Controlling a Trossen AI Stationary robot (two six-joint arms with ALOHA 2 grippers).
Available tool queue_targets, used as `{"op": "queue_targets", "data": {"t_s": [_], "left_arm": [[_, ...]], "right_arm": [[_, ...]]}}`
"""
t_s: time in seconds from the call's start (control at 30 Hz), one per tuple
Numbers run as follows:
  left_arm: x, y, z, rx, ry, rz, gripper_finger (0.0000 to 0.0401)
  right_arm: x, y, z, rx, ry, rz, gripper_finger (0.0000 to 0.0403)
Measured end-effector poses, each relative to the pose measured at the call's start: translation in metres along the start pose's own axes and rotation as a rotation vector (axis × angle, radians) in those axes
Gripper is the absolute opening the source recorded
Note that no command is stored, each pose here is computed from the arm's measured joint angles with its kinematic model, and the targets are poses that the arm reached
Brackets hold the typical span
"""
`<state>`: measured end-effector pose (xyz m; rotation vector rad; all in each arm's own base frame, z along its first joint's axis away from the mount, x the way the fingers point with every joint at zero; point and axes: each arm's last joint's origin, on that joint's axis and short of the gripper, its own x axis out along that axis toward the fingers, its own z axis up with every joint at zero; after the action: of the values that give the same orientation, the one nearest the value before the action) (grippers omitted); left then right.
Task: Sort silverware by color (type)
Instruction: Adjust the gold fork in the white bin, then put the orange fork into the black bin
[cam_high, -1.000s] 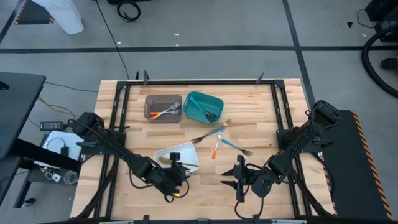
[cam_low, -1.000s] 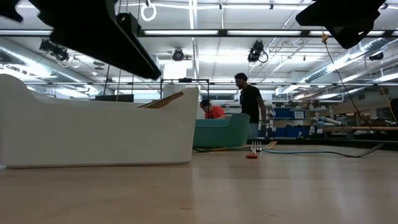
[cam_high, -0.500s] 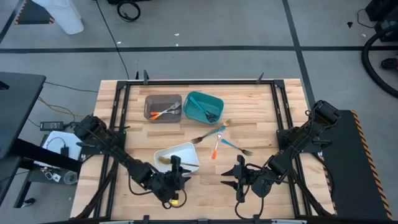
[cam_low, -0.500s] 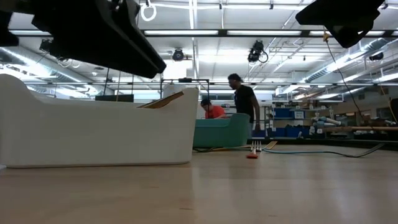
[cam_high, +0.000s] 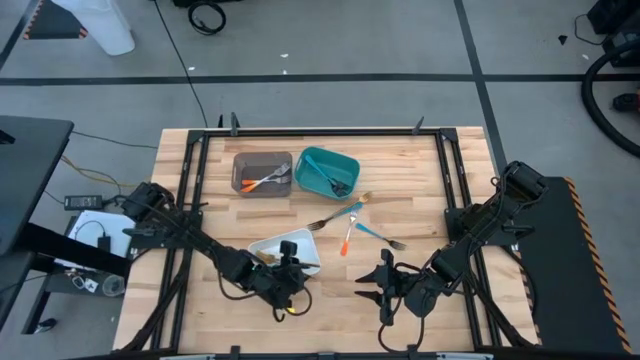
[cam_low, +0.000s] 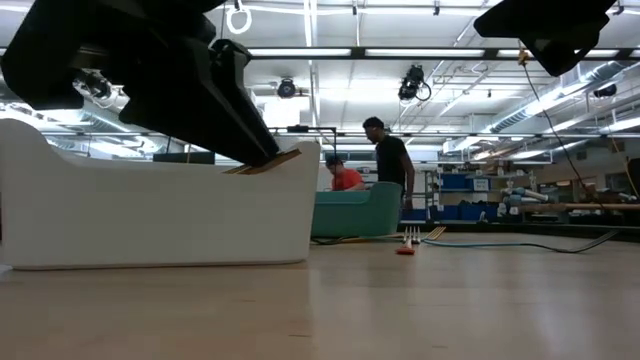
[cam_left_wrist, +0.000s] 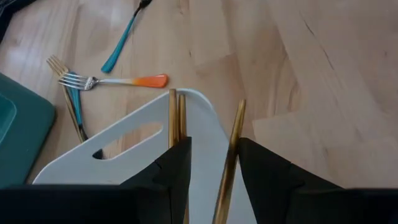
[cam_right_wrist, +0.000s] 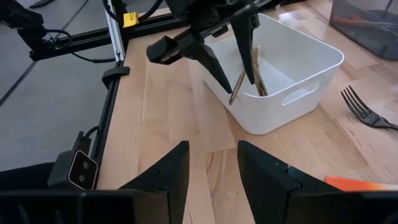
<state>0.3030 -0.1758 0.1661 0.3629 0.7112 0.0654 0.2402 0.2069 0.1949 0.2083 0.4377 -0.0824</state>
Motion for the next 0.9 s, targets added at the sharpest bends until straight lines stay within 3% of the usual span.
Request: {"op": "queue_targets", "data": {"t_s": [0.17, 0.43, 0.6, 0.77, 0.9], "left_arm": [[0.000, 0.001, 0.000, 0.051, -0.001, 0.034, 0.0142], [-0.009, -0.006, 0.000, 0.167, -0.029, 0.196, 0.0142], [-0.011, -0.010, 0.004, 0.135, -0.075, 0.176, 0.0142], [-0.011, -0.014, 0.011, 0.082, -0.129, 0.032, 0.0142], [-0.010, -0.012, 0.015, 0.058, -0.160, 0.020, 0.0142]], "right_arm": [[0.000, 0.000, 0.000, -0.002, 0.000, 0.000, 0.0146], [0.000, 0.000, 0.000, -0.009, 0.000, 0.000, 0.0146], [0.000, 0.000, 0.000, -0.009, 0.000, 0.000, 0.0146], [0.000, 0.000, 0.000, -0.020, 0.000, 0.000, 0.0146], [0.000, 0.000, 0.000, -0.024, -0.001, 0.001, 0.0146]]}}
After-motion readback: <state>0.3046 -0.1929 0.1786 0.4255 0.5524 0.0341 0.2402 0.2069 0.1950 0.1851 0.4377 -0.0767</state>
